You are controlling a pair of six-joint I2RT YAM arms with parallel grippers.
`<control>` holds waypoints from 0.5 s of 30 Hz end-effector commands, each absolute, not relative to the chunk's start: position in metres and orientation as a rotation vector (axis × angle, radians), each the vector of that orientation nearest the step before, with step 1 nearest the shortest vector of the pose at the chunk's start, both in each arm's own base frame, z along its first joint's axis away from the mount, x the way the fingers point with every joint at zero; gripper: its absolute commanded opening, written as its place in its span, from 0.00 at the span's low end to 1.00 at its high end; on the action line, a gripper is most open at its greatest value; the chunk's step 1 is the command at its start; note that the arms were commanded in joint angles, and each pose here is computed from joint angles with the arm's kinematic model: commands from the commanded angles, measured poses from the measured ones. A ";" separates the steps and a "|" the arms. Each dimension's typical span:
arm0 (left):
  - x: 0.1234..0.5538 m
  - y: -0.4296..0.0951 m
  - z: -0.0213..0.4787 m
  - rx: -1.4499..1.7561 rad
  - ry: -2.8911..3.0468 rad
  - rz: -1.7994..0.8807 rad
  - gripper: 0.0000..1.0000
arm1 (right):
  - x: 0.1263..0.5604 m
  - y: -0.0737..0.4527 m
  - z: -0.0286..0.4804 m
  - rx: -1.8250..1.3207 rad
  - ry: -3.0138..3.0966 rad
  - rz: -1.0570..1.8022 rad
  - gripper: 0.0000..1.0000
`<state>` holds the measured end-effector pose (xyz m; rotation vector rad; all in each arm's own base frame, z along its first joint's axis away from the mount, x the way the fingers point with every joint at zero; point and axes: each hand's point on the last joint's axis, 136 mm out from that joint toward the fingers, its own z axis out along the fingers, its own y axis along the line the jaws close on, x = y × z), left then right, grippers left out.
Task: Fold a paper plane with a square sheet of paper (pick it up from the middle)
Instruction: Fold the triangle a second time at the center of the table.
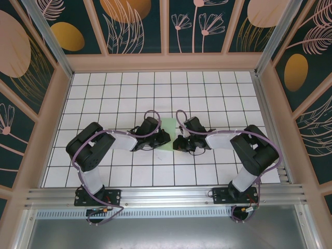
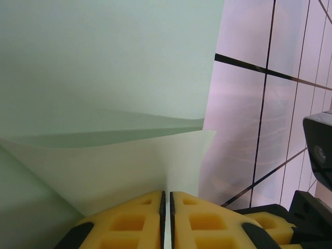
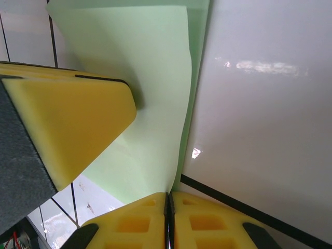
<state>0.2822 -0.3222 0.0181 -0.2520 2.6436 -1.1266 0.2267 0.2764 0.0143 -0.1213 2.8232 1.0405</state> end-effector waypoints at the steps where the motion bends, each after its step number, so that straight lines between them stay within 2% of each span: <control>1: 0.291 -0.319 0.019 -0.244 2.630 -1.054 0.15 | 0.210 0.262 -0.011 -0.127 2.934 0.933 0.12; 5: 0.290 -0.311 0.010 -0.252 2.661 -0.982 0.13 | 0.216 0.266 -0.001 -0.147 2.901 0.946 0.15; 12: 0.283 -0.304 -0.003 -0.266 2.705 -0.946 0.11 | 0.236 0.280 0.055 -0.202 2.719 1.032 0.25; 15: 0.282 -0.305 -0.003 -0.270 2.704 -0.951 0.11 | 0.236 0.281 0.063 -0.222 2.698 1.044 0.26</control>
